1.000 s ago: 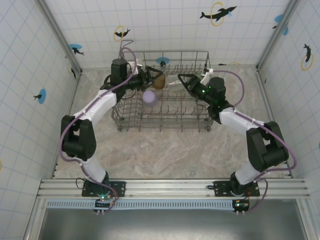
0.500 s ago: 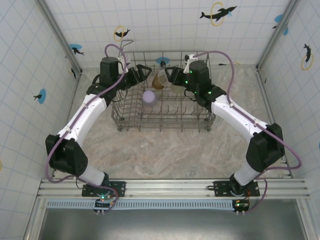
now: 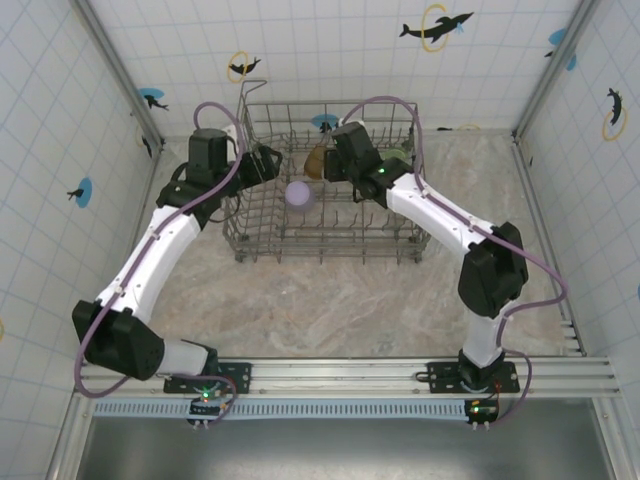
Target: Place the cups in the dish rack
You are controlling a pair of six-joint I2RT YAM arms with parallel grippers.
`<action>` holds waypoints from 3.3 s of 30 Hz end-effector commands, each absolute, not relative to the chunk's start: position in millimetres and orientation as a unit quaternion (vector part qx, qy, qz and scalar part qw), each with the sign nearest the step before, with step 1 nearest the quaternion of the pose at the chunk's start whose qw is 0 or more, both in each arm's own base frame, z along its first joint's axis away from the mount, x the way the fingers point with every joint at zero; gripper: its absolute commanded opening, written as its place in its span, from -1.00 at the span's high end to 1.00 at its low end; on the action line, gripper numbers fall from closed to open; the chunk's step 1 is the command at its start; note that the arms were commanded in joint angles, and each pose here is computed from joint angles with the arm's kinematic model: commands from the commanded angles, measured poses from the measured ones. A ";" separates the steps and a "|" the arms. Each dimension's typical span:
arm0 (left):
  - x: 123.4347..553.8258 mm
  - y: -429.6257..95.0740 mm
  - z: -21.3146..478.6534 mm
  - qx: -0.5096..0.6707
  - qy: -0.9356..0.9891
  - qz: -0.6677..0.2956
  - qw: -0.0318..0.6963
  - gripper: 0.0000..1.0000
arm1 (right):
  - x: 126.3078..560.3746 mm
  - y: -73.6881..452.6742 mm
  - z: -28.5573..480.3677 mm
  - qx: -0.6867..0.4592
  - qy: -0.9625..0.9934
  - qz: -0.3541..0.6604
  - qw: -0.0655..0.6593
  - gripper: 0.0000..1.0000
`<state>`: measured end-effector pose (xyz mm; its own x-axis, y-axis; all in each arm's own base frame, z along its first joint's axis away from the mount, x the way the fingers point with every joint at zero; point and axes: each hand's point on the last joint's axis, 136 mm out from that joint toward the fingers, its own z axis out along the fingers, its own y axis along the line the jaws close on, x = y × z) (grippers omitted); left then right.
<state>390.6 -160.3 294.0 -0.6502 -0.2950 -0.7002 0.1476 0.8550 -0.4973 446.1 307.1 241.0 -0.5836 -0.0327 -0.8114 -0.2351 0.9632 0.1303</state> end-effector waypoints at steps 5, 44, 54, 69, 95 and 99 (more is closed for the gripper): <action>377.1 -128.7 284.8 -0.042 0.883 -0.181 0.432 -0.95 | 457.6 297.6 232.4 -0.075 0.887 0.055 0.453 0.05; 370.3 -114.8 257.7 -0.053 0.892 -0.146 0.426 -0.95 | 481.1 296.0 139.0 -0.071 0.915 0.051 0.394 0.04; 371.9 -110.9 259.8 -0.059 0.891 -0.135 0.429 -0.95 | 482.5 293.1 126.8 -0.065 0.922 0.054 0.379 -0.40; 374.8 -102.8 272.6 -0.075 0.886 -0.119 0.441 -0.95 | 474.4 295.9 194.9 -0.048 0.901 0.108 0.417 -0.85; 391.7 -49.6 295.6 -0.164 0.883 -0.016 0.440 -0.95 | 367.6 245.6 247.2 -0.050 0.878 0.166 0.447 -0.99; 401.1 -39.4 296.0 -0.184 0.884 -0.035 0.428 -0.95 | 346.7 232.3 236.1 -0.045 0.879 0.172 0.443 -0.99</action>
<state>399.7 -46.3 296.4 -0.5493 -0.3152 -0.7739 -0.2707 0.9433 -0.1921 356.5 238.9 232.8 -0.6216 0.0406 -0.7823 -0.2403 0.9406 0.2397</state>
